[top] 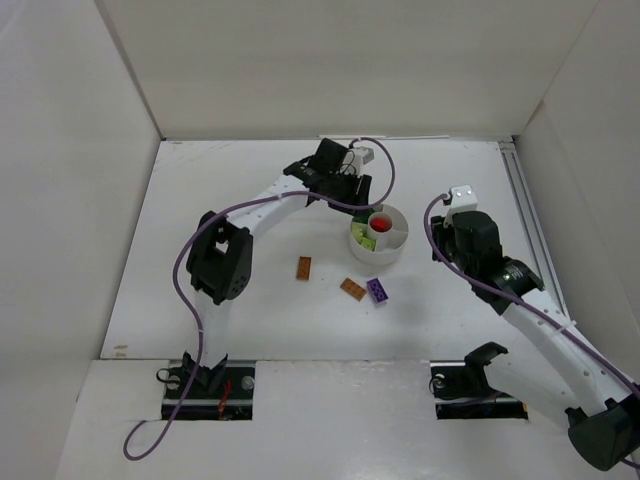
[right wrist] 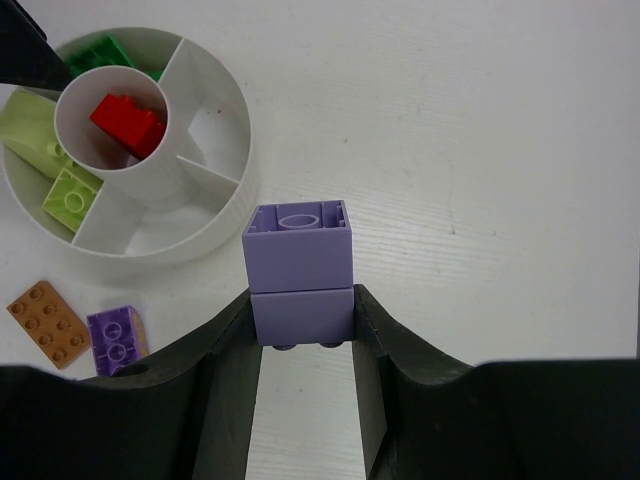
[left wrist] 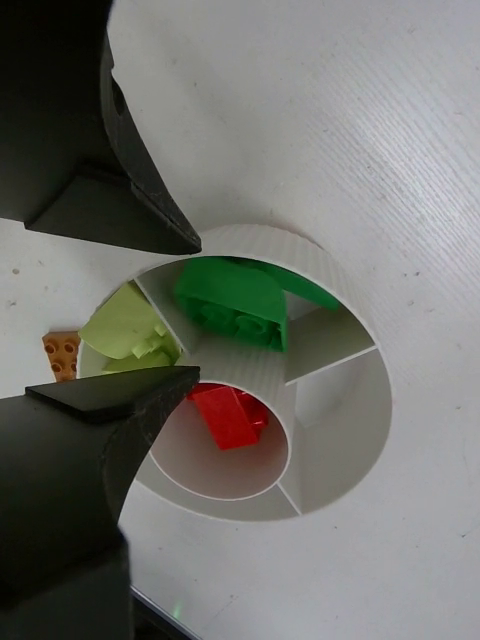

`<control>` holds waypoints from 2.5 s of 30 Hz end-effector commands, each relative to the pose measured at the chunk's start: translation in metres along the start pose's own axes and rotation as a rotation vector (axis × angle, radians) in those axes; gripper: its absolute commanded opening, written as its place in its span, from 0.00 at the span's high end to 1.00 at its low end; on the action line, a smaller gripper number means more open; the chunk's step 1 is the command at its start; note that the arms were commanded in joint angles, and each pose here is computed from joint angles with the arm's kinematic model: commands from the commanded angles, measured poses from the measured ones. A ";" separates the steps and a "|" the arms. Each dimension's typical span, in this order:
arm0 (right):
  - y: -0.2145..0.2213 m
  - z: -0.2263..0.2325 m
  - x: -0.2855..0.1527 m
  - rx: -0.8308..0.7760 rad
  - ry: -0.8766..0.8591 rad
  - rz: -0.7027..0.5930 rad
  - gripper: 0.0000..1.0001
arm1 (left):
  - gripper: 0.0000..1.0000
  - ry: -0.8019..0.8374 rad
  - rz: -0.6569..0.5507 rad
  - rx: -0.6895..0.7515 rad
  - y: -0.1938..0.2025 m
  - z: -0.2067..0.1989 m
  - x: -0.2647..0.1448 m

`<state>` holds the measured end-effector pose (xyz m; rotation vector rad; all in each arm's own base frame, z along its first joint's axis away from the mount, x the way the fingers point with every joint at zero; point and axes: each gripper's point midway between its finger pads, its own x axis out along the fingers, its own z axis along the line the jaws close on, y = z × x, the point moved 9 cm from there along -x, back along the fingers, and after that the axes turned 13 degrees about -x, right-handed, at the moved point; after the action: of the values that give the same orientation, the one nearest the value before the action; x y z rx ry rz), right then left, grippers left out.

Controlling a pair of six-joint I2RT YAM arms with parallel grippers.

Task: Sort the legos into containers by color

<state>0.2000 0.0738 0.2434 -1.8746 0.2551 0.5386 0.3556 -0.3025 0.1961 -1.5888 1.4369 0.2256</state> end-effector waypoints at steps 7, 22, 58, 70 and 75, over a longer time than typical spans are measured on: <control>-0.015 -0.004 -0.004 0.015 0.002 -0.064 0.93 | 0.52 0.038 -0.043 0.039 -0.012 -0.018 -0.014; -0.040 0.011 0.030 -0.044 -0.115 -0.099 0.90 | 0.25 0.094 -0.264 0.094 -0.058 -0.045 -0.087; -0.018 0.035 0.063 -0.088 -0.343 0.017 0.89 | 0.15 -0.028 -0.338 -0.085 -0.018 -0.001 -0.122; -0.021 0.034 0.059 -0.094 -0.349 -0.004 0.89 | 0.15 -0.044 -0.347 -0.088 -0.016 -0.001 -0.127; -0.018 0.035 0.060 -0.095 -0.351 0.005 0.89 | 0.15 -0.044 -0.347 -0.088 -0.016 -0.001 -0.127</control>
<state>0.2491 0.1172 0.2097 -1.8323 0.0586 0.9294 0.3374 -0.2240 0.2734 -1.8387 1.1387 0.1676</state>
